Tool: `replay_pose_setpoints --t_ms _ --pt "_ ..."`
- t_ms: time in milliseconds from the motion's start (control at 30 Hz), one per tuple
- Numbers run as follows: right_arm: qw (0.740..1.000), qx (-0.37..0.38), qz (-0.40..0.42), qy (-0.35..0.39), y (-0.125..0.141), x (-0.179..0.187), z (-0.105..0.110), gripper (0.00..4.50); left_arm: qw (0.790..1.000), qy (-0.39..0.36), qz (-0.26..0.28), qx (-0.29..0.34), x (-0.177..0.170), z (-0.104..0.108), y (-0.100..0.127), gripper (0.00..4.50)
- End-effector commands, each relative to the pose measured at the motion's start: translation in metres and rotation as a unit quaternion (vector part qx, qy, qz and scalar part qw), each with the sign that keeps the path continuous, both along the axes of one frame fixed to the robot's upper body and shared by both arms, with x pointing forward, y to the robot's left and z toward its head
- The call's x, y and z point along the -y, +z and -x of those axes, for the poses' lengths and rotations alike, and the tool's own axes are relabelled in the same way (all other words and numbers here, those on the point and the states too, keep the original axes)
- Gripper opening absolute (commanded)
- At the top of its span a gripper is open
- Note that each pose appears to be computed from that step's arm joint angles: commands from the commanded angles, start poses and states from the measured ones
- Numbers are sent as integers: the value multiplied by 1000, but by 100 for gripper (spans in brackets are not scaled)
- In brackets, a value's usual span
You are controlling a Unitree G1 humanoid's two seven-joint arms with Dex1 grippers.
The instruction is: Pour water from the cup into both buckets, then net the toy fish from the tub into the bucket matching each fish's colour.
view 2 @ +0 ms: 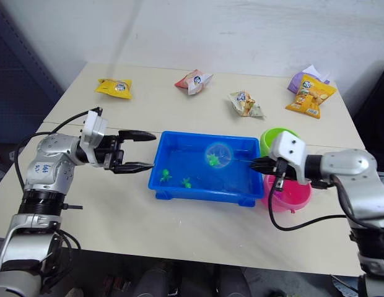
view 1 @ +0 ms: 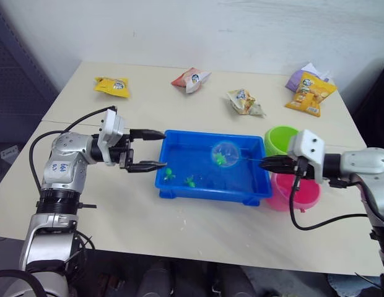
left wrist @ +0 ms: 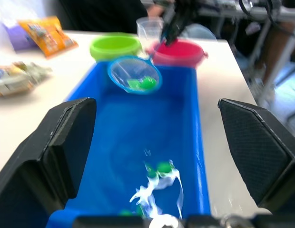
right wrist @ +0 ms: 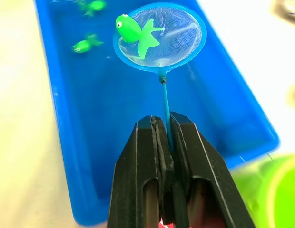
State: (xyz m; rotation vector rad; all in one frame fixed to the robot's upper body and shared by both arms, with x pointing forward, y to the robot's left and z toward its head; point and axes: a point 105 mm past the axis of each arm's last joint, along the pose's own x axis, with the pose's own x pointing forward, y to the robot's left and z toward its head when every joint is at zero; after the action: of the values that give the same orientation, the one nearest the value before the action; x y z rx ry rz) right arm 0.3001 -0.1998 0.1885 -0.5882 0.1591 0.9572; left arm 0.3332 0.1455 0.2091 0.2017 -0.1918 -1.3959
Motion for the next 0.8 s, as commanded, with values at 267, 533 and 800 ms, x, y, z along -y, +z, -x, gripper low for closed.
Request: replay_pose_setpoints --t_ms 267,533,800 --pt "973 136 19 -187 43 97 7 0 997 11 78 15 10 -8 33 441" --pt "932 215 142 -254 27 130 -15 0 997 -23 72 9 23 -9 33 441" --pt "877 331 270 -222 22 124 -24 0 997 -29 65 -5 26 -11 28 441"
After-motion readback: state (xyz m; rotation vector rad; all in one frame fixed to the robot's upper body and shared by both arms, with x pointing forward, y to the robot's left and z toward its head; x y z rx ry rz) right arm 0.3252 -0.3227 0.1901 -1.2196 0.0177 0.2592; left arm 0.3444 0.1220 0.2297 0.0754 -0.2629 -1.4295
